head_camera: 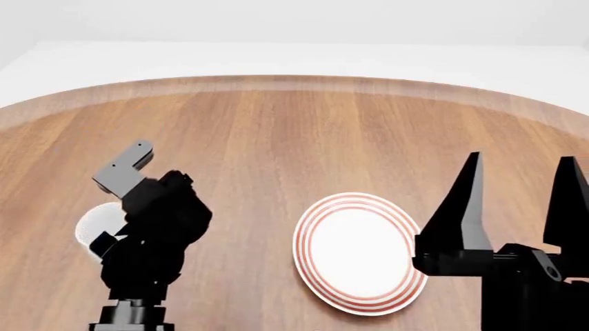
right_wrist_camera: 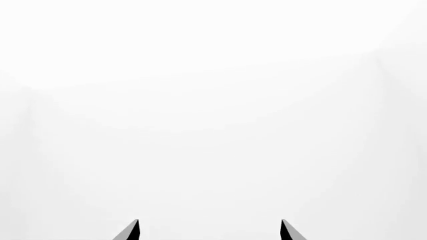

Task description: Pick up the white mug and put it on the plate, and put the chocolate pudding to the right of the plate.

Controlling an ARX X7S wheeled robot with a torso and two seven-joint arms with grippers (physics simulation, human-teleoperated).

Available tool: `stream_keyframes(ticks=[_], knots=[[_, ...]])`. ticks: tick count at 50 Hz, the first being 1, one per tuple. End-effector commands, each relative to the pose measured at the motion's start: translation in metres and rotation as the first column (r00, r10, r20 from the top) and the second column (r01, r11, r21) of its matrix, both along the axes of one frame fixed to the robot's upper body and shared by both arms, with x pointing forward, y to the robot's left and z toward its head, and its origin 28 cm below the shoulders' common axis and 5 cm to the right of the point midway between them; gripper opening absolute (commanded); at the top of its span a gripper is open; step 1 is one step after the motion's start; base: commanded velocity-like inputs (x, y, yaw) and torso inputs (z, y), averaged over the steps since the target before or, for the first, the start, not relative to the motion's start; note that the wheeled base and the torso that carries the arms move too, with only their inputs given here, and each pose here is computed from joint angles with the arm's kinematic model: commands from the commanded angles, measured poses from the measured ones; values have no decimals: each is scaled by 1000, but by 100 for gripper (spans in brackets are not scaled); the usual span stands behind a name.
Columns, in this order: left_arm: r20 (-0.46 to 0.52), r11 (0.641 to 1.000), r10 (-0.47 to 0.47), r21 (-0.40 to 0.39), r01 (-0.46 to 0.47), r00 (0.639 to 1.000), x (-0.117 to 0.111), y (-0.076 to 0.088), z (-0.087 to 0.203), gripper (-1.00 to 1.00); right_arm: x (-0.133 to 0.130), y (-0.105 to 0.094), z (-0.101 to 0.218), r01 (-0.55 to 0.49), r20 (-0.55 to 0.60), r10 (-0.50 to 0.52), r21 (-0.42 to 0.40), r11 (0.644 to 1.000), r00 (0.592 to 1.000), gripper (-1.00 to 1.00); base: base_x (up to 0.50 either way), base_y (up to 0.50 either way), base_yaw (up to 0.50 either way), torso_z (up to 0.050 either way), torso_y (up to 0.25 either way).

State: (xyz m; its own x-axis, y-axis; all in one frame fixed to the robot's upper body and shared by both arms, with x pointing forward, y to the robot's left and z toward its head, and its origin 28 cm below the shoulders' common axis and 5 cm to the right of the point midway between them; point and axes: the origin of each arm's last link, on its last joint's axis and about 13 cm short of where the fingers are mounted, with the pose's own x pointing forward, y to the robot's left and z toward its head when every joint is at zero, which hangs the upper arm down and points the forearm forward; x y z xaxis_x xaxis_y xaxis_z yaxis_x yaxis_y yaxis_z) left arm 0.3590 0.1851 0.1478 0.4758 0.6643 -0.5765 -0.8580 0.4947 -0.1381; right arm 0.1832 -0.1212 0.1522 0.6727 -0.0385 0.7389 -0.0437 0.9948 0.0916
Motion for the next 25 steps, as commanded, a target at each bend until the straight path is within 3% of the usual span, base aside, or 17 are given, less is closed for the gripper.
stream_keyframes(ticks=[1, 8, 25], knots=[[-17, 999, 32, -39, -33, 999, 4, 8, -13, 100, 0, -2, 1, 15, 12, -15, -19, 1000, 1000, 100, 0, 0, 0, 0, 0], [-37, 998, 48, -43, -49, 998, 2, 16, -22, 100, 0, -1, 1, 14, 12, -13, -19, 1000, 1000, 100, 0, 0, 0, 0, 0], [-89, 998, 4, -65, -10, 996, 2, 14, -49, 100, 0, -1, 0, 12, 6, -11, -18, 1000, 1000, 100, 0, 0, 0, 0, 0]])
